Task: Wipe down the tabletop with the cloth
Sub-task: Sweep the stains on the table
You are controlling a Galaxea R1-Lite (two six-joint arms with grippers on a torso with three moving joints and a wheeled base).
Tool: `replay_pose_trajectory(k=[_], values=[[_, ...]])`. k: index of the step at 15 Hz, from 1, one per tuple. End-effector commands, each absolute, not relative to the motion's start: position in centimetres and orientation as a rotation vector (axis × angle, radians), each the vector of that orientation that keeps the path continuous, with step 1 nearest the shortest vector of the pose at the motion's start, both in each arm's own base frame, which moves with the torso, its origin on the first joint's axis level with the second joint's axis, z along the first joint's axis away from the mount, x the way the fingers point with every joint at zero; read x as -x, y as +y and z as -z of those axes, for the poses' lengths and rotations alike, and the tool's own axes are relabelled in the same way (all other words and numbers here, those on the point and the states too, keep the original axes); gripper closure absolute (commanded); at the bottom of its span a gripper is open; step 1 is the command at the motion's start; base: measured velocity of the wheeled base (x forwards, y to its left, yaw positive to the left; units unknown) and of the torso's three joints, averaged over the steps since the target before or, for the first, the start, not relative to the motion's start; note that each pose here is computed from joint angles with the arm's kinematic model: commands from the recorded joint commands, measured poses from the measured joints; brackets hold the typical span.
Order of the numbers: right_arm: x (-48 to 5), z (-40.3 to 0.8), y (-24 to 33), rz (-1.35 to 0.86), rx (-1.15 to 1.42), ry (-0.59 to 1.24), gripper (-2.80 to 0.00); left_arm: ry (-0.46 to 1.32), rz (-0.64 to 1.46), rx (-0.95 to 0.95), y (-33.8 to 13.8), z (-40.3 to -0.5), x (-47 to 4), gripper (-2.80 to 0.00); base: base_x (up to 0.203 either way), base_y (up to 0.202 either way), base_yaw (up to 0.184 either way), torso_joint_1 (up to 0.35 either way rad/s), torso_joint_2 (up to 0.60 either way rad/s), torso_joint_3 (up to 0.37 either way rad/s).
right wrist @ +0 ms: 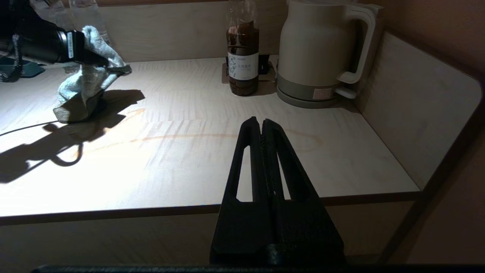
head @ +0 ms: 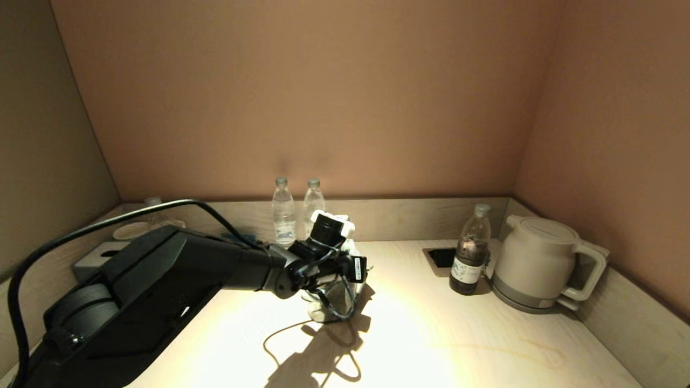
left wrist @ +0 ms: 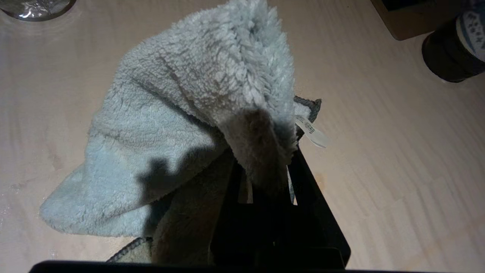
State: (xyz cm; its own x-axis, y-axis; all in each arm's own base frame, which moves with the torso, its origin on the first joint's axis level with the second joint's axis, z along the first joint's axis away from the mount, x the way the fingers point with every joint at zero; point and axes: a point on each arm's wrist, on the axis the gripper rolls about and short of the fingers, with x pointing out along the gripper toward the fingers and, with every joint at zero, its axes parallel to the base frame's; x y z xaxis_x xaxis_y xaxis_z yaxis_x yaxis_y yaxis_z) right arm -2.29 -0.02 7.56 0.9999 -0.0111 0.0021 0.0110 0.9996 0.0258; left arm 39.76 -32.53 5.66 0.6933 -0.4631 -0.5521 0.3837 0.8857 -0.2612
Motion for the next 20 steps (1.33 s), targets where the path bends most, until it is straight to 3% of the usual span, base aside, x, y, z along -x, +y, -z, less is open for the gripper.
replay_pose_trajectory(k=[1,20], values=[[2.3,-7.6,0.0,0.012,-0.026,-0.002,0.0,0.667,0.467,0.119,-33.2,-4.3,-40.6,0.0,0.0,0.0,0.0,0.0,0.0,0.0],[2.3,-7.6,0.0,0.011,-0.026,-0.002,0.0,0.626,0.437,-0.096,-32.8,1.6,-42.4,0.0,0.0,0.0,0.0,0.0,0.0,0.0]])
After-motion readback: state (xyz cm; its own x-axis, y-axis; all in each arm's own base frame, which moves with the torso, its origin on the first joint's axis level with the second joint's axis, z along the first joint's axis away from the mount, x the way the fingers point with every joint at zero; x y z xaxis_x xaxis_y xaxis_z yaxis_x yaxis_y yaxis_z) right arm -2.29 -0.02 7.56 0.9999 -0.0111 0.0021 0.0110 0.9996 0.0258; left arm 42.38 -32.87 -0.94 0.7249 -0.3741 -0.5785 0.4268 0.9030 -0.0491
